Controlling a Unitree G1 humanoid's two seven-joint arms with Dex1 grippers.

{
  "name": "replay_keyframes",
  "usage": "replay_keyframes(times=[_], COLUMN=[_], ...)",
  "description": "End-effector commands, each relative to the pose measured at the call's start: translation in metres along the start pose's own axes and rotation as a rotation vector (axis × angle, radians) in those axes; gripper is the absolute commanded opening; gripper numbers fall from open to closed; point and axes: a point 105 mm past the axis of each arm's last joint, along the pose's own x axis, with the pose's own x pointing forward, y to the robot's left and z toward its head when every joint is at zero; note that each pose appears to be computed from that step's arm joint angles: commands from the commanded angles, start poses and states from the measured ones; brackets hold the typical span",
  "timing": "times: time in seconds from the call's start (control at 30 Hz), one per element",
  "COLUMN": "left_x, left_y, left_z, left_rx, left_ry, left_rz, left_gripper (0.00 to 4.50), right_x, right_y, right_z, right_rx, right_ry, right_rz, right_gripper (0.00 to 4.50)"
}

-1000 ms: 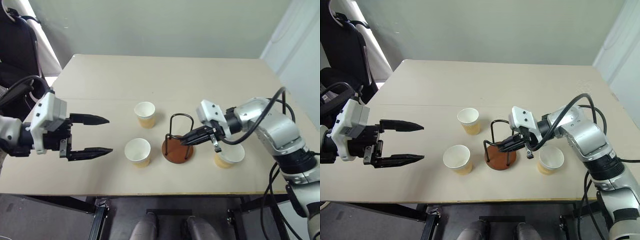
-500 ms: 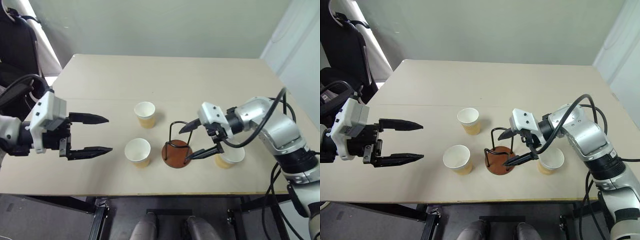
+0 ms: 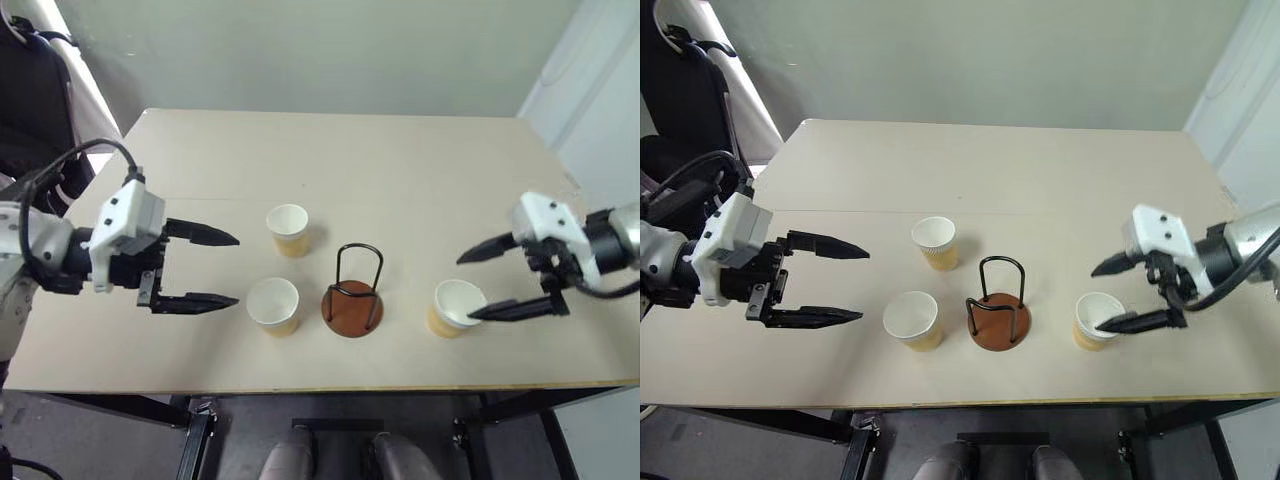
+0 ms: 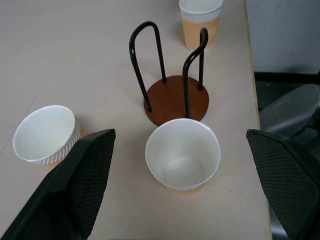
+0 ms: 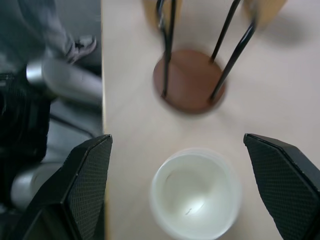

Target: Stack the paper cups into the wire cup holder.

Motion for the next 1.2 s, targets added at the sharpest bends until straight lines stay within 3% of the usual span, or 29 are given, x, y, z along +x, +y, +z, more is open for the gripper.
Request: replay_keyframes(times=[0.03,0.47,0.57,0.9,0.97,1.1,1.2], left_x=[-0.003,-0.007,-0.009,-0.011,-0.011,-0.017,-0.020], left_y=[0.003,-0.002,-0.003,-0.001,-0.001,0.002,0.003], left_z=[0.010,0.008,0.007,0.005,0.006,0.006,0.006], left_rx=[0.055,0.037,0.030,0.019,0.019,0.027,0.029], left_ry=[-0.002,0.017,0.019,0.025,0.022,0.030,0.037], left_rz=[0.005,0.039,0.050,0.079,0.082,0.104,0.113], left_gripper=[4.50,4.50,4.50,4.50,4.50,4.50,4.50], right_x=[0.000,0.039,0.044,0.045,0.039,0.007,-0.027], right_y=[-0.002,0.008,0.001,-0.006,-0.001,0.010,-0.004], right_z=[0.000,-0.035,-0.039,-0.034,-0.022,0.028,0.068], right_rx=[-0.047,-0.077,-0.090,-0.127,-0.146,-0.223,-0.317], right_ry=[0.050,0.189,0.209,0.199,0.149,-0.063,-0.198], right_rz=[-0.063,0.024,0.015,0.037,0.077,0.178,0.107], right_gripper=[4.25,4.25,3.67,0.03,0.03,0.03,0.03])
